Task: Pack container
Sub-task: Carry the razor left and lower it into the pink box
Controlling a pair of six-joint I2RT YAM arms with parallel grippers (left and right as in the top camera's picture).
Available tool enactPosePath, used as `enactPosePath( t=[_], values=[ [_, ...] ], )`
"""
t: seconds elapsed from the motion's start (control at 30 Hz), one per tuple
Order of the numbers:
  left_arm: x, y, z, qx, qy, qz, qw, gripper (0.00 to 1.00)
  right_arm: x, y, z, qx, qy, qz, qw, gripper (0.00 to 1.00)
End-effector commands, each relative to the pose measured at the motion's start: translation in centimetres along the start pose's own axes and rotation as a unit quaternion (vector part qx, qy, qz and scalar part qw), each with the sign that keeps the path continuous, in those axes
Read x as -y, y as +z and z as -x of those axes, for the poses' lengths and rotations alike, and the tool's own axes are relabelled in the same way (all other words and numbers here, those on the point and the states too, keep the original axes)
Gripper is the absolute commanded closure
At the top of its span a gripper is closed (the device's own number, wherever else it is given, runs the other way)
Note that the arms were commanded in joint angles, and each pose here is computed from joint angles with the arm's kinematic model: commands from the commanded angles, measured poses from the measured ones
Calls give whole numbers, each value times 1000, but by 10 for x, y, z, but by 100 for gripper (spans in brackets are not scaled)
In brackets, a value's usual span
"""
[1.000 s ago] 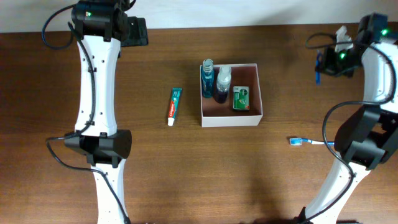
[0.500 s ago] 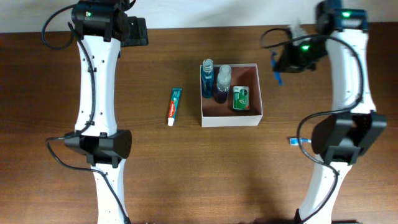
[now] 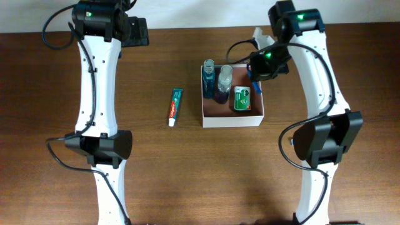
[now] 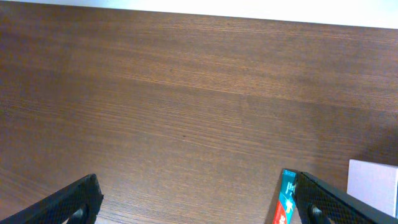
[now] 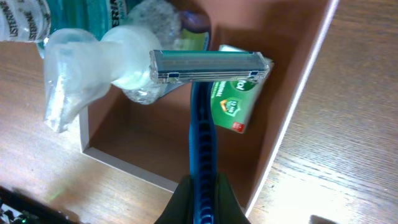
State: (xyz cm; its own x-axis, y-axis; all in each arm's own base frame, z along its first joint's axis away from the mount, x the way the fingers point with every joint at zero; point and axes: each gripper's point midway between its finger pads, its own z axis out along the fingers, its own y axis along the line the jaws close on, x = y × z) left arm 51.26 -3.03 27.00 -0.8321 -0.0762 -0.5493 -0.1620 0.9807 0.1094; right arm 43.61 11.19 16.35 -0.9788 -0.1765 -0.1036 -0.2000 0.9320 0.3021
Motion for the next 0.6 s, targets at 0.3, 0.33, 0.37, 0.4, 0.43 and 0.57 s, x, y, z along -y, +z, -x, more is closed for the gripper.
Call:
enactPosePath(
  t=[0.3,0.33,0.37,0.4,0.43,0.57],
  values=[
    [-1,-8,3,9,-8,-5,1000,1,6,28,1,0,24,-11,1000,71],
    [-1,-8,3,9,-8,-5,1000,1,6,29,1,0,24,-11,1000,67],
    [-1,-8,3,9,-8,-5,1000,1,6,29,2,1,24,-11,1000,64],
    [-1,-8,3,9,-8,-5,1000,1,6,29,2,2,23,-11,1000,64],
    [-1,-8,3,9,-8,-5,1000,1,6,29,2,3,23,-11,1000,64],
    [-1,-8,3,9,-8,-5,1000,1,19,27,0,0,26,-45,999,64]
  ],
)
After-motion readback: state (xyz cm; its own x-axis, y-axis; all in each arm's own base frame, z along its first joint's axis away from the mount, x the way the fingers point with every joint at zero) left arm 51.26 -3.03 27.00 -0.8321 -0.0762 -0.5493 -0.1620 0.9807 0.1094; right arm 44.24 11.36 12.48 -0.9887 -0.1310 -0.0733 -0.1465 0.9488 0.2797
